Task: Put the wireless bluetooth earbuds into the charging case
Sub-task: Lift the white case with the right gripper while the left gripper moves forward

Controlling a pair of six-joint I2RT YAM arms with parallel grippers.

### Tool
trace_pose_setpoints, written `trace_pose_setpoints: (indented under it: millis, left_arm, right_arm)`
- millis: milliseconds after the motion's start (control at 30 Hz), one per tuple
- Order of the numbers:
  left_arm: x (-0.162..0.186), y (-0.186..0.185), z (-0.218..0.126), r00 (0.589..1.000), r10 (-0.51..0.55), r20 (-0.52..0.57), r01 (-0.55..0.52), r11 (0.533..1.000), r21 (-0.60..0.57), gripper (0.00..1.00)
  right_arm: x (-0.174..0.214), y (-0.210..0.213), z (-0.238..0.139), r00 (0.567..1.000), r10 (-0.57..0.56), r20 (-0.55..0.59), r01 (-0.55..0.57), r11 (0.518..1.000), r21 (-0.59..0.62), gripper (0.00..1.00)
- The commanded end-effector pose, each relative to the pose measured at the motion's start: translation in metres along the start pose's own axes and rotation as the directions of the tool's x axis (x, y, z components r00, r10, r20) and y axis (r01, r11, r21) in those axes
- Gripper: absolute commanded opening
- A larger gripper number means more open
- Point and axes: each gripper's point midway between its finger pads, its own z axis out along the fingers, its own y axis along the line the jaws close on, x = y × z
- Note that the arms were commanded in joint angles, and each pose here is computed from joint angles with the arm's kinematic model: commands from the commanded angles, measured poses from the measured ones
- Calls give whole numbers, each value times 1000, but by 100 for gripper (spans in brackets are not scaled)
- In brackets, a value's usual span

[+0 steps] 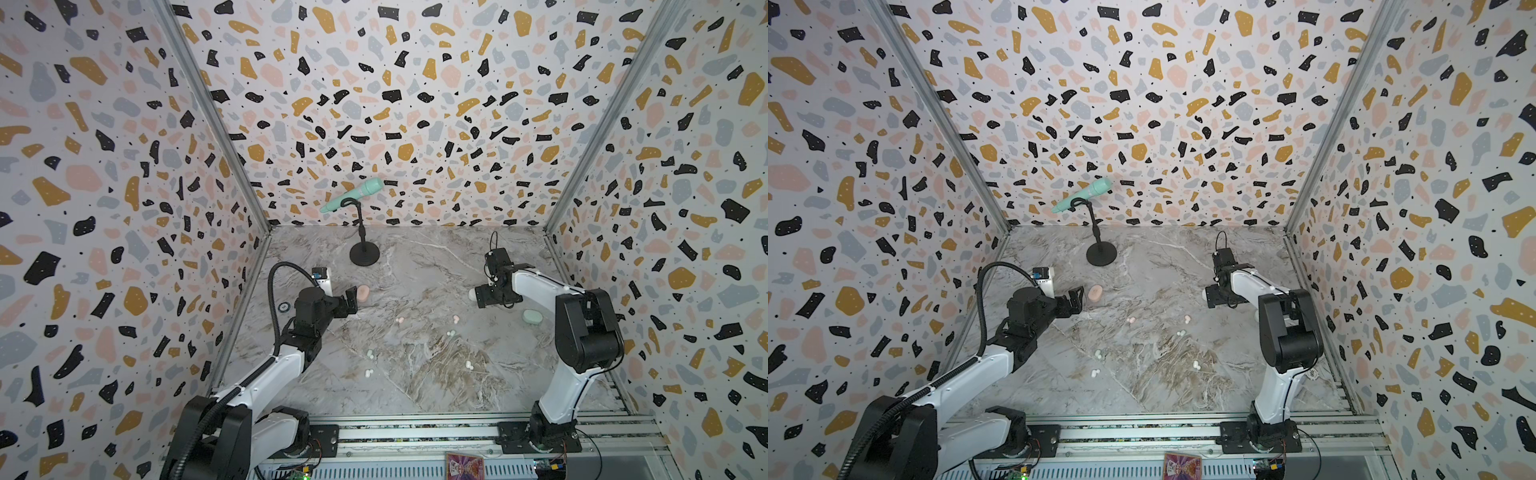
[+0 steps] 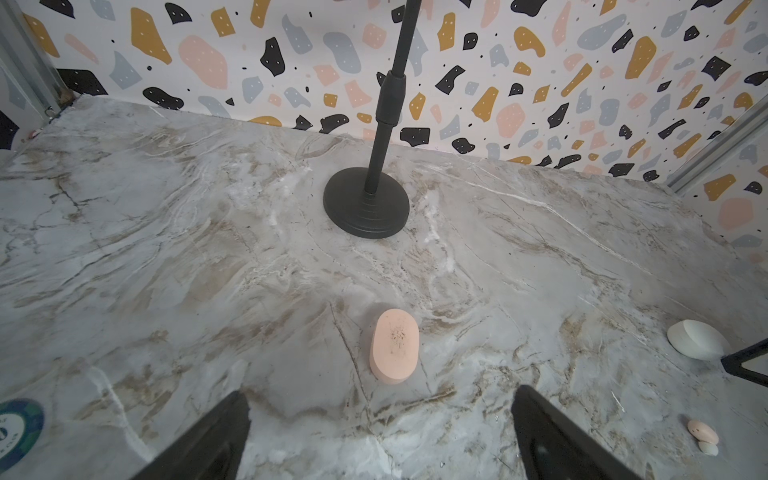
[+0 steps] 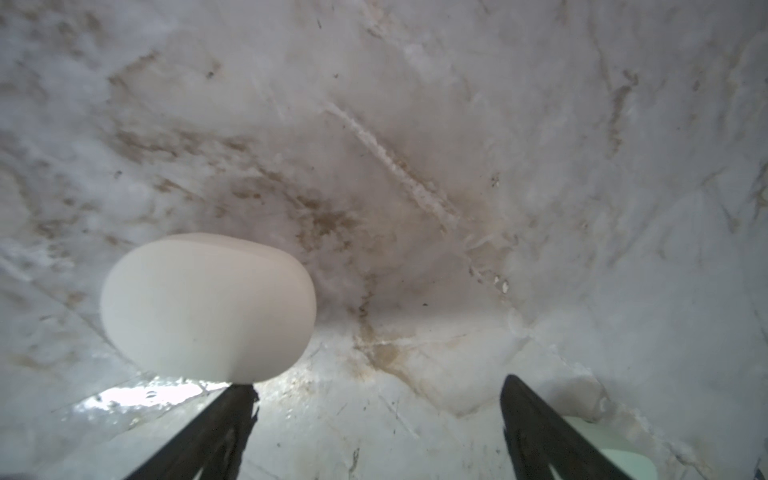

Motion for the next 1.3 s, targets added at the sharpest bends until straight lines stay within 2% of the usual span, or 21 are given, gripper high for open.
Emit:
trace_pose_setpoints:
  millis: [0, 200, 433, 733, 1267]
  left_arm:
    - [-18, -9, 0, 999, 3, 38, -5, 1000, 30, 100]
    - [-18, -12, 0, 999, 6, 39, -7, 999, 39, 100]
    - [-19, -14, 0, 999, 7, 38, -9, 999, 48, 100]
    - [-18, -15, 1, 999, 6, 36, -8, 999, 52, 100]
    - [-19, -15, 1, 999, 11, 36, -12, 999, 48, 100]
  right_arm:
    - [-21, 9, -38, 995, 85, 56, -79, 992, -93, 96]
    - [-31, 19, -52, 968, 248, 39, -238, 956, -173, 98]
    - [-31, 25, -33, 934, 355, -27, -354, 920, -165, 96]
    - [-41, 32, -11, 947, 320, -41, -322, 940, -110, 89]
    - [-38, 43, 8, 956, 282, -85, -290, 951, -106, 74]
